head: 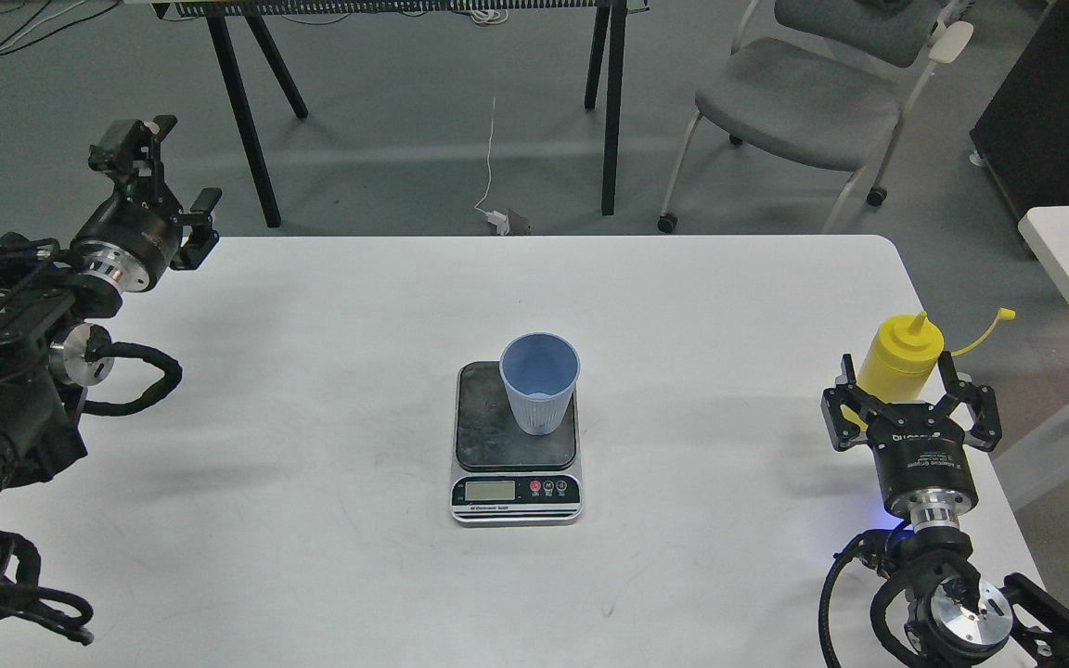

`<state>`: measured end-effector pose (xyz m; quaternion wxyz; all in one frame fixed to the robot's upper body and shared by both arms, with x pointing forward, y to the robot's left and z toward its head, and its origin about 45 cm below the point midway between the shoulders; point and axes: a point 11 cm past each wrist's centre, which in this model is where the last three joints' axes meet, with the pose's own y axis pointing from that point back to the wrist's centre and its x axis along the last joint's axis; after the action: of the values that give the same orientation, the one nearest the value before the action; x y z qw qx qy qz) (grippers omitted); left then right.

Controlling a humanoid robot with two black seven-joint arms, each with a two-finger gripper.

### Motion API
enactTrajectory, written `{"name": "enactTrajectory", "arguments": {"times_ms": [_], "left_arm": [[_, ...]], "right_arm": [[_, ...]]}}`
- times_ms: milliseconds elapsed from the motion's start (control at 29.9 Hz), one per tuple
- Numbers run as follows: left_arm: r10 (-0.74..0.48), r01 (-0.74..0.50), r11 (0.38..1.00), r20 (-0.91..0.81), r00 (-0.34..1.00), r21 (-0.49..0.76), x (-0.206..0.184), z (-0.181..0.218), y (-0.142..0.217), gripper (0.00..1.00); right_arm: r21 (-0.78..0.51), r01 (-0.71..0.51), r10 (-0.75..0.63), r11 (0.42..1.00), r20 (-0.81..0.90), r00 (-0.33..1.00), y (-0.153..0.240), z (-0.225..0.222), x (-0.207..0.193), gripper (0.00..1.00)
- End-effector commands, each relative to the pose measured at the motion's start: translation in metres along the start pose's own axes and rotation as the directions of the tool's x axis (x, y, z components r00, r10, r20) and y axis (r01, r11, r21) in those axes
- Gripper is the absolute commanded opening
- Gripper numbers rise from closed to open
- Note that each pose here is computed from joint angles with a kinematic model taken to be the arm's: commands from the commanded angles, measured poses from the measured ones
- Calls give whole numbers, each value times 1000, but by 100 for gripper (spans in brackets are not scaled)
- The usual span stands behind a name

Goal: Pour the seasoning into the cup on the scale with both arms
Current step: 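Lower the yellow bottle onto the table with the right gripper, then release the bottle and retract the right gripper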

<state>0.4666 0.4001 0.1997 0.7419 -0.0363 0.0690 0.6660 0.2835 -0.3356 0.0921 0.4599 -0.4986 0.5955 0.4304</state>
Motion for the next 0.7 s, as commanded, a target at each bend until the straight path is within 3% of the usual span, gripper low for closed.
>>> {"name": "enactTrajectory", "arguments": {"times_ms": [0,669], "left_arm": [[0,0,1000,0,1000,0,0,0,0,98],[-4,4,1000,-4,1000,3,-3,-2,0,98]], "right_arm": [[-2,-4,4,1000,-2,1000,4,-1,1,99],[-21,-96,94,995,-85,992,56,-39,24,99]]}}
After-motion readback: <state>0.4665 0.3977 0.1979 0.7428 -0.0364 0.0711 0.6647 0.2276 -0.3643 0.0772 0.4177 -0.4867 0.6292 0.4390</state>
